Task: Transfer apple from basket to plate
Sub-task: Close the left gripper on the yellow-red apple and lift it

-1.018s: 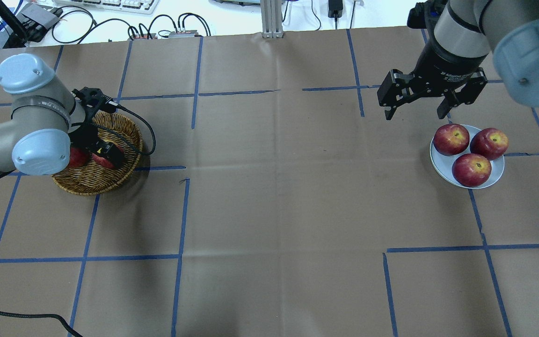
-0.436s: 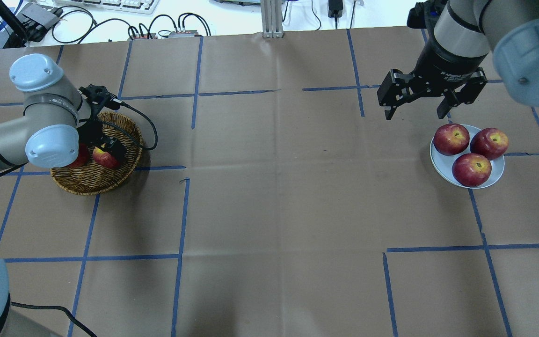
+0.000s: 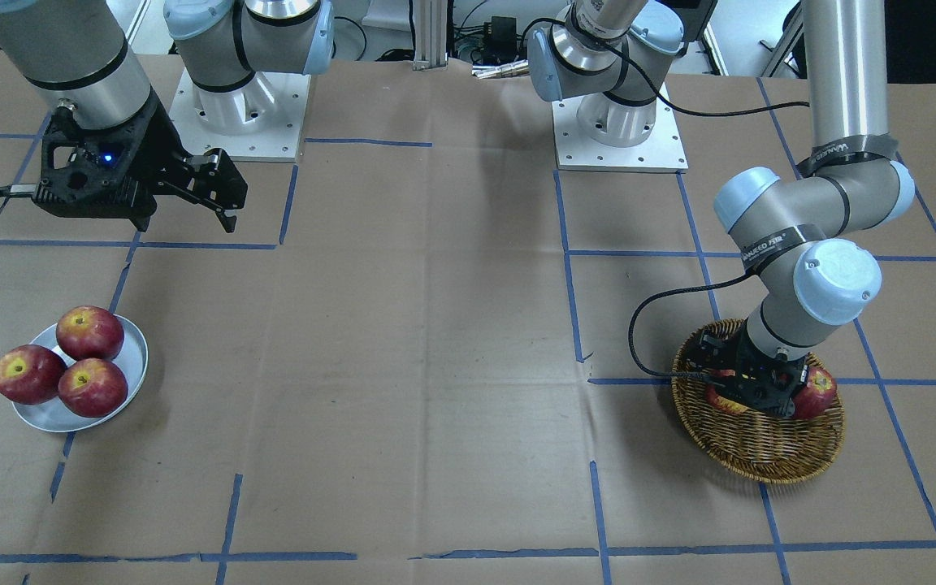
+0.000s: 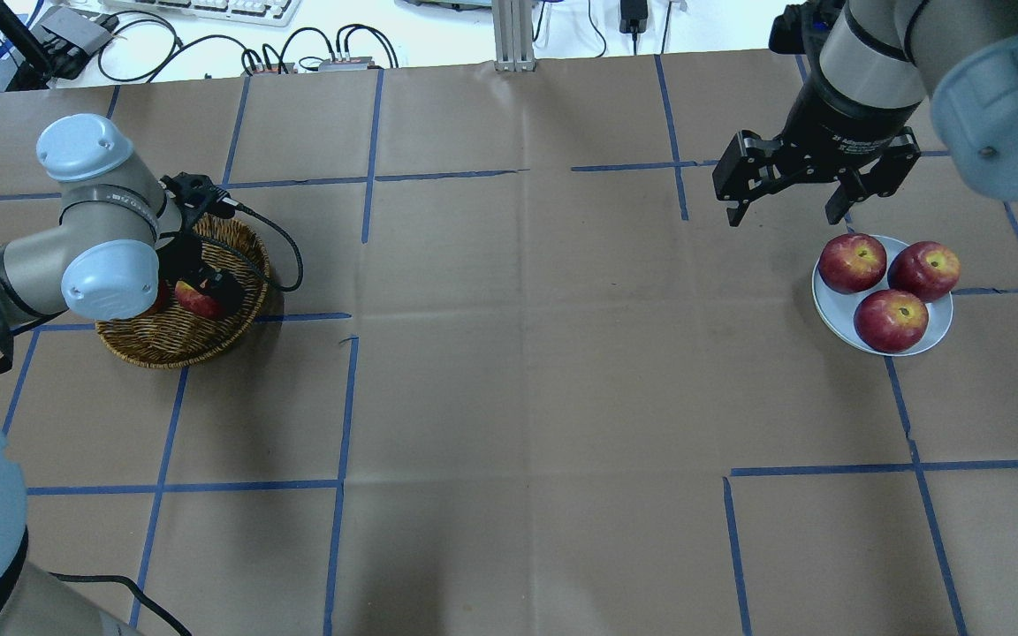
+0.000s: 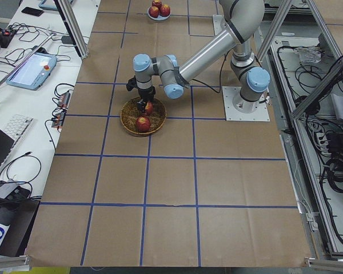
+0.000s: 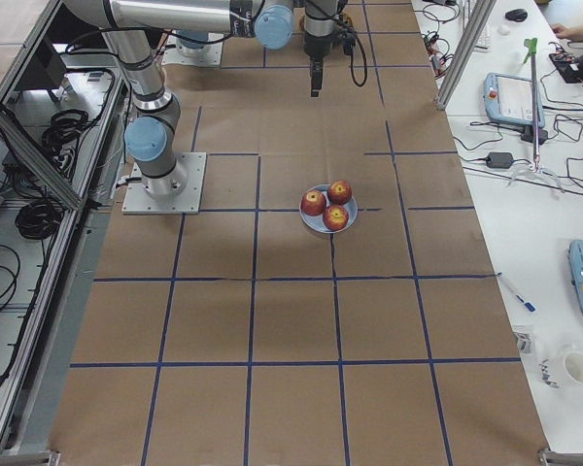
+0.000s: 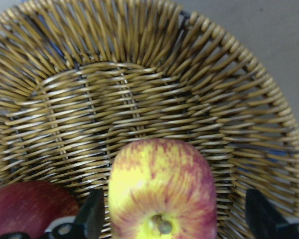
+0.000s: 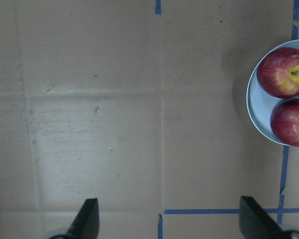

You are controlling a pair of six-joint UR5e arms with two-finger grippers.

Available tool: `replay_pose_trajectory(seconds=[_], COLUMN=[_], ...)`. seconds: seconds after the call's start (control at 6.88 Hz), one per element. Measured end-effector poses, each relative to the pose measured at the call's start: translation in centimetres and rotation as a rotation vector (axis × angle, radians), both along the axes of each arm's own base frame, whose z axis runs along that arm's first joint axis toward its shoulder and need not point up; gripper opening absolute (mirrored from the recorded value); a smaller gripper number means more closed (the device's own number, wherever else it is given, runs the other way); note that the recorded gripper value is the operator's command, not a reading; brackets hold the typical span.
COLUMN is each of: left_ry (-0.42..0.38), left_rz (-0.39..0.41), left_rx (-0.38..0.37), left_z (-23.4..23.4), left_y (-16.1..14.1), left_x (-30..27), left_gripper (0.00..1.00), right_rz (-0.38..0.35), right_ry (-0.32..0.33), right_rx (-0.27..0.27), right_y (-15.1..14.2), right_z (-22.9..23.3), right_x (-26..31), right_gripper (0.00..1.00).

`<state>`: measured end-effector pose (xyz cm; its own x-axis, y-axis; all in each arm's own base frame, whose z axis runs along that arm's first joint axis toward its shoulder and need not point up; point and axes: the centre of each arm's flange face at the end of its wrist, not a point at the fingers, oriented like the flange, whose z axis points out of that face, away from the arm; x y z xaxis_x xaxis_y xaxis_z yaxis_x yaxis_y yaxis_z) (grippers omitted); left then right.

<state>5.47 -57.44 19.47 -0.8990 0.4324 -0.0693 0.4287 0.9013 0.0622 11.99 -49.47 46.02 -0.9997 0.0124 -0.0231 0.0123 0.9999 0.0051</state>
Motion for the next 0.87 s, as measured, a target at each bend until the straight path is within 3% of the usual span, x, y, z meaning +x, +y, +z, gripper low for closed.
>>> replay_pose_trajectory(seconds=[0.29, 0.87], left_ry=[0.01, 0.021], left_rz=[0.02, 0.027], left_rx=[0.018, -0.014], left_z=[-1.2, 0.1], left_y=[0.0, -0.6], left_x=[1.0, 0.0], left_gripper=[0.5, 0.4], right_rz=[0.001, 0.0], right_ry=[0.0, 0.001], right_rx=[0.0, 0.0], right_y=[0.0, 0.0], right_z=[0.0, 0.0], right_x=[0.0, 0.0], right_gripper=[1.0, 1.0])
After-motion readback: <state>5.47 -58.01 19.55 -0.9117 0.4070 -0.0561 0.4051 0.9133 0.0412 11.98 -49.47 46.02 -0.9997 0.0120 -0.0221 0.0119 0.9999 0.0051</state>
